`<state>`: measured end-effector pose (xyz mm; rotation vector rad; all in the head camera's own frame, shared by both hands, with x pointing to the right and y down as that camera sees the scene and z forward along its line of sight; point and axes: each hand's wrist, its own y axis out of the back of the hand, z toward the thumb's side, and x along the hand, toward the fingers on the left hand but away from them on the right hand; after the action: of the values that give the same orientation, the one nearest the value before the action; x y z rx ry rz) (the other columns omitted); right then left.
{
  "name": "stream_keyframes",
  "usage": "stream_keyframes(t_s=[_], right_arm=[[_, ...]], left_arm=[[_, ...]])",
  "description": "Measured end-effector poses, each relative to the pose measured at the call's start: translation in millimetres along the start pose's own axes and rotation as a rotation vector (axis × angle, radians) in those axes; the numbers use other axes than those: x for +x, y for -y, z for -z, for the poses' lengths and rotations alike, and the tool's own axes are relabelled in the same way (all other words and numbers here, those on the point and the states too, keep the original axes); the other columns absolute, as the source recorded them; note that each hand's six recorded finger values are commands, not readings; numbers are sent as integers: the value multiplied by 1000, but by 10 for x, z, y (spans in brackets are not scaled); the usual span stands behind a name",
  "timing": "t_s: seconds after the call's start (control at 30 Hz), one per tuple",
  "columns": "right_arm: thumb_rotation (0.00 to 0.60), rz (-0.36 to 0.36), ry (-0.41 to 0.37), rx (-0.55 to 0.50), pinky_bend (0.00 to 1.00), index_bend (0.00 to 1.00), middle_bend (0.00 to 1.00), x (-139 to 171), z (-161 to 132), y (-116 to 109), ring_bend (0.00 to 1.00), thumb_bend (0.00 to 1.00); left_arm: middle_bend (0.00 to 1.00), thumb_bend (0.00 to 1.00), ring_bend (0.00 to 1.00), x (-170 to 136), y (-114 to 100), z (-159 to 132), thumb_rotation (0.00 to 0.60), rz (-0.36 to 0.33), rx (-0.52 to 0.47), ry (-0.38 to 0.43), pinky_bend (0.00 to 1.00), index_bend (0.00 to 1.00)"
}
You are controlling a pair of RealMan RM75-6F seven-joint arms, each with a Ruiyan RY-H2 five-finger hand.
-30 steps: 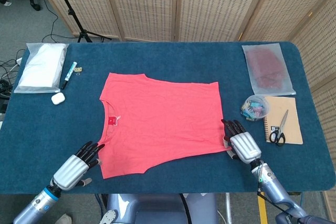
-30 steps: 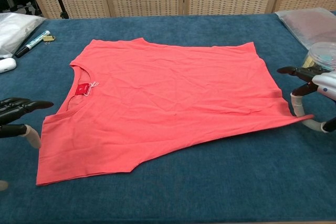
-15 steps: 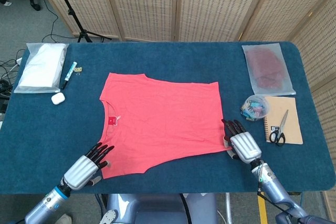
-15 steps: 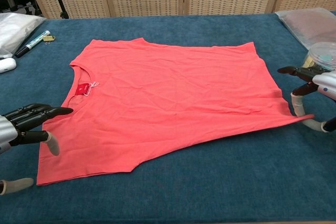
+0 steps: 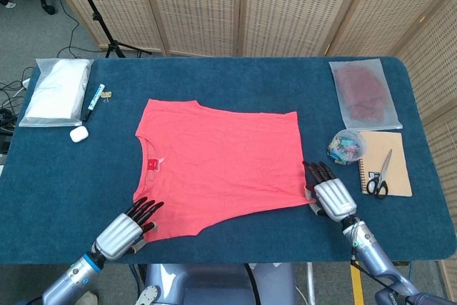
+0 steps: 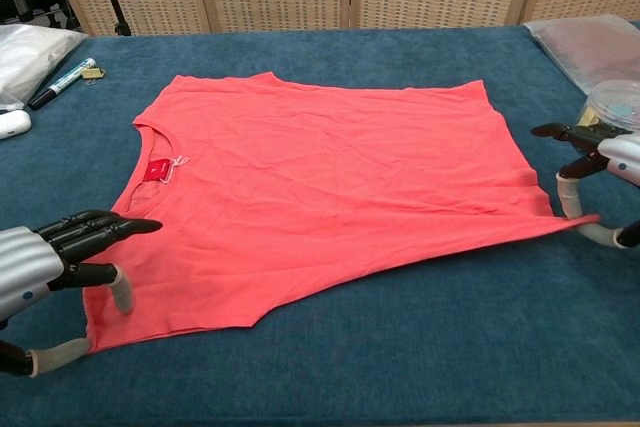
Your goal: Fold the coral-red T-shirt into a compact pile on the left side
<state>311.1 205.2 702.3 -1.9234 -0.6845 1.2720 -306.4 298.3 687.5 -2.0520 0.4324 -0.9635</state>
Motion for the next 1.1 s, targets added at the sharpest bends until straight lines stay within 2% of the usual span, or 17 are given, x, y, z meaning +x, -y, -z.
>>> stream_keyframes(t_s=[0.47,0.67,0.9,1.1], right_arm=[[600,4,6,-9,0,617,0,-5,17,-21,0,930],[600,4,5,-9,0,617,0,-5,14,-22,0,930],[600,4,3,-9,0,617,0,-3,11,-20,0,930],[600,6,3,-9,0,617,0,-1,9,-25,0,930]], left_arm=[[0,244,0,-83,72,138,600,35,5,-30,0,454],[0,256,0,-37,90,107,600,23,0,-26,0,472],[0,357,0,-6,103,57,600,14,-7,-19,0,651],[0,484,0,-17,81,79,600,3,-11,-27,0,680]])
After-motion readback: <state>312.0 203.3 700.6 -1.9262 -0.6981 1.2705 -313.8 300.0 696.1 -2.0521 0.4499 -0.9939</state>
